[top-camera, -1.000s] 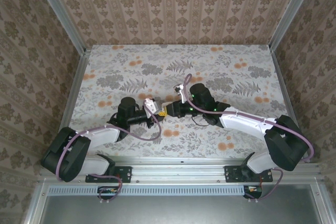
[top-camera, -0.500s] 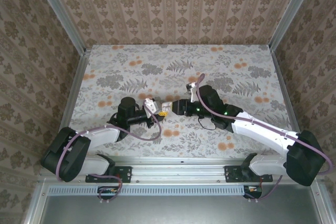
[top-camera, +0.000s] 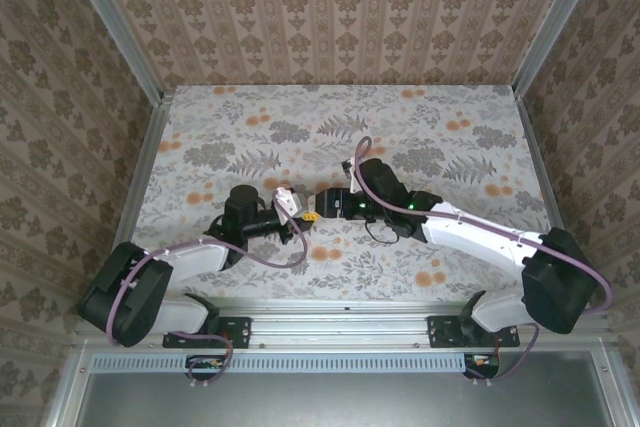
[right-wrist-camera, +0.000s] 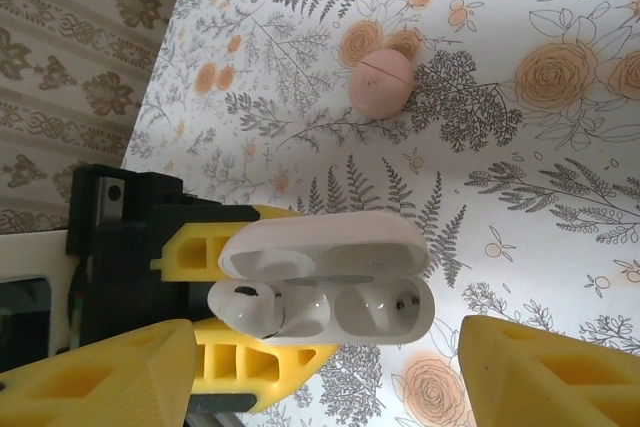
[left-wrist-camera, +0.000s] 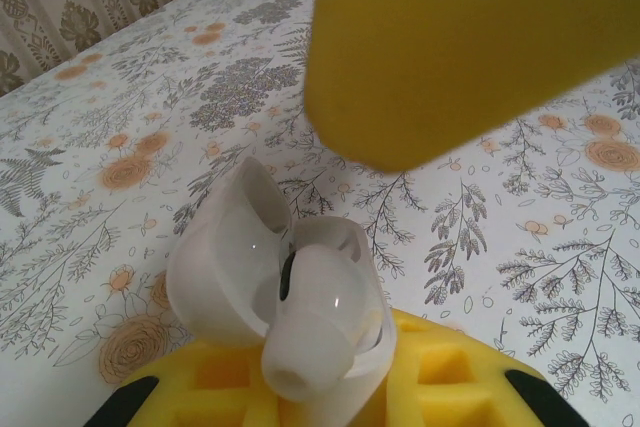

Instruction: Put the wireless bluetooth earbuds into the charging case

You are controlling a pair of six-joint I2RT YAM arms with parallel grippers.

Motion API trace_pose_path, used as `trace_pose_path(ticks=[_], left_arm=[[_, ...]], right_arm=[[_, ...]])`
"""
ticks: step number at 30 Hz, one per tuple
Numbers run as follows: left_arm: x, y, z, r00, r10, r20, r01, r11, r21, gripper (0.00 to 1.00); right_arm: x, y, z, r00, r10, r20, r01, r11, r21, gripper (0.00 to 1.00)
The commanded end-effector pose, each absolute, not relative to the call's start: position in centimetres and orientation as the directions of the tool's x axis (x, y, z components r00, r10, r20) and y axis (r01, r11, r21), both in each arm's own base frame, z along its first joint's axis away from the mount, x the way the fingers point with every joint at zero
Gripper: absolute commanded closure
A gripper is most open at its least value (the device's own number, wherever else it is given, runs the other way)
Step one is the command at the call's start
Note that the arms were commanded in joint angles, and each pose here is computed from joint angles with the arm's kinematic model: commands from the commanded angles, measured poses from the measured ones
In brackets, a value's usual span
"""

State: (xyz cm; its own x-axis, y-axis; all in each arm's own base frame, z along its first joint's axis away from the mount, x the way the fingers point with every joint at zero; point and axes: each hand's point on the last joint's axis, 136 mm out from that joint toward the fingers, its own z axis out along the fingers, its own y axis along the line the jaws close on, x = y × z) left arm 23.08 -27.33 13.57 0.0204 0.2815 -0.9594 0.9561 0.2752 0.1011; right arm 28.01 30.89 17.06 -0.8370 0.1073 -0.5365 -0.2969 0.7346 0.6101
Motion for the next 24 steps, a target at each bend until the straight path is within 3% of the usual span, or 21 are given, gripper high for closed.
trace_pose_path(ticks=[1,12,24], left_arm=[[23.4,-27.7,16.0,0.063,0.236,-0.97,0.953,0.275,0.129,0.99],[23.5,-27.8,16.0,0.063,0.238,-0.969,0.952,0.276,0.13,0.99],[23.7,-27.6,16.1,0.061,0.238,-0.969,0.951,0.282,0.129,0.99]], right_arm=[[28.2,31.8,16.9,-0.843,0.087,-0.531,-0.308,0.73,0.609,0.29],[28.5,32.7,16.4,-0.849,0.078,-0.522,-0.318,0.715,0.623,0.28],[28.8,29.3,15.9,-0.83,0.156,-0.536,-0.212,0.8,0.561,0.29]])
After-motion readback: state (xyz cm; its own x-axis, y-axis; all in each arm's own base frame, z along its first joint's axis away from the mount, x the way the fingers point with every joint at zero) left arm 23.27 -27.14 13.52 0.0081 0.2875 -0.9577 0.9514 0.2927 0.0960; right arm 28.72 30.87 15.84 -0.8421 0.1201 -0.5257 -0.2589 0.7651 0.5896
